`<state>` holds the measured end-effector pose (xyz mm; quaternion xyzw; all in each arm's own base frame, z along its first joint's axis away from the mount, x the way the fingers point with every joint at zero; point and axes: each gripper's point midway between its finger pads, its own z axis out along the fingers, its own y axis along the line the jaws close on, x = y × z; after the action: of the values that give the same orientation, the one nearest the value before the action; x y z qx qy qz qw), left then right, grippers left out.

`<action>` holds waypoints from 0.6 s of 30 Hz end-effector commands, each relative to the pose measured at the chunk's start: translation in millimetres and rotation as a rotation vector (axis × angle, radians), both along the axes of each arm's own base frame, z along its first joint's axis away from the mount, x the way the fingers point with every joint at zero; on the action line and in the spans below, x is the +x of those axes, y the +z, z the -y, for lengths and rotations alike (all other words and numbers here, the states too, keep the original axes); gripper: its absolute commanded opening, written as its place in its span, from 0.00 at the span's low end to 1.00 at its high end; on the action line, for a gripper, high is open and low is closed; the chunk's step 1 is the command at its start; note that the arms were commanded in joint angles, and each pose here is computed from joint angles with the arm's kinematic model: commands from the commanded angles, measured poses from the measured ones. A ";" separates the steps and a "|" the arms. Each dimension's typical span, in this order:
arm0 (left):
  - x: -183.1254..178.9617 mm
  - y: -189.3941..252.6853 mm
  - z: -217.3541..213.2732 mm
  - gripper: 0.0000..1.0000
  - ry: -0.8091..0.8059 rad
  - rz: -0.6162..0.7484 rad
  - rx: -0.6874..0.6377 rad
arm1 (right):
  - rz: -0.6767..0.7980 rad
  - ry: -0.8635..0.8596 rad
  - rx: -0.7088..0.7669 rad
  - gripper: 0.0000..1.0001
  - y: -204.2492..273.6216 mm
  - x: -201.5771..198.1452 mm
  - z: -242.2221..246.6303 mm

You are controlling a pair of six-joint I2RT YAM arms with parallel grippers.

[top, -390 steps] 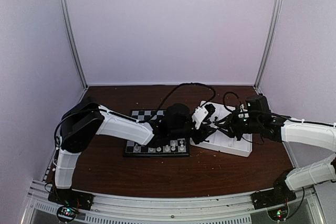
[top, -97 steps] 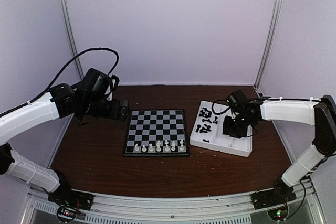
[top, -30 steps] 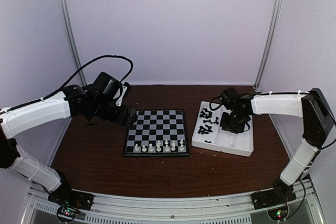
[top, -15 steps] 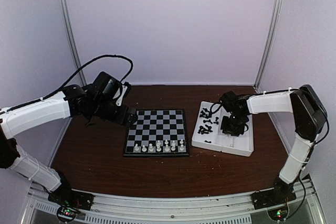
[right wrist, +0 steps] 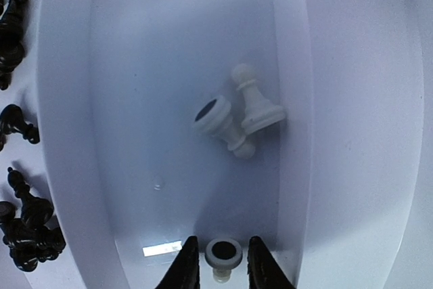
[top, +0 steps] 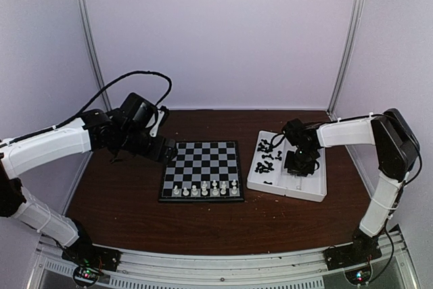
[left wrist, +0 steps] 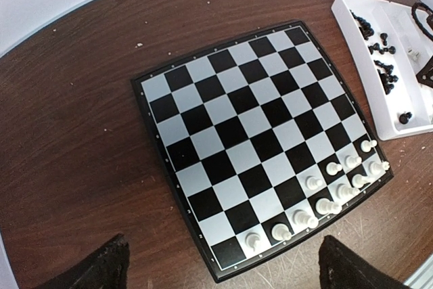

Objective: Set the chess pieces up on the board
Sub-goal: Pick up the chess piece from the storage box.

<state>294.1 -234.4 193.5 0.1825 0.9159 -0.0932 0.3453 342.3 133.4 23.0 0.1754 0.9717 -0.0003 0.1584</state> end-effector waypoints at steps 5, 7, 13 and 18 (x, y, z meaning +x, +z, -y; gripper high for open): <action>10.2 7.3 6.9 0.98 0.003 0.024 -0.030 | 0.007 0.007 0.004 0.21 -5.3 6.6 -2.9; 10.4 7.2 7.3 0.98 0.002 0.024 -0.029 | 0.011 0.010 0.003 0.20 -4.6 7.2 -2.9; 11.1 6.6 8.3 0.98 0.002 0.021 -0.030 | 0.019 0.017 0.002 0.17 -1.7 8.8 -3.3; 11.7 7.3 9.3 0.97 -0.001 0.022 -0.030 | 0.040 0.021 0.010 0.15 5.9 11.1 -4.2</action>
<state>295.4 -235.9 186.4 0.1845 0.9189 -0.0884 0.3373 342.4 133.0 22.7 0.1695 0.9727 -0.0026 0.1587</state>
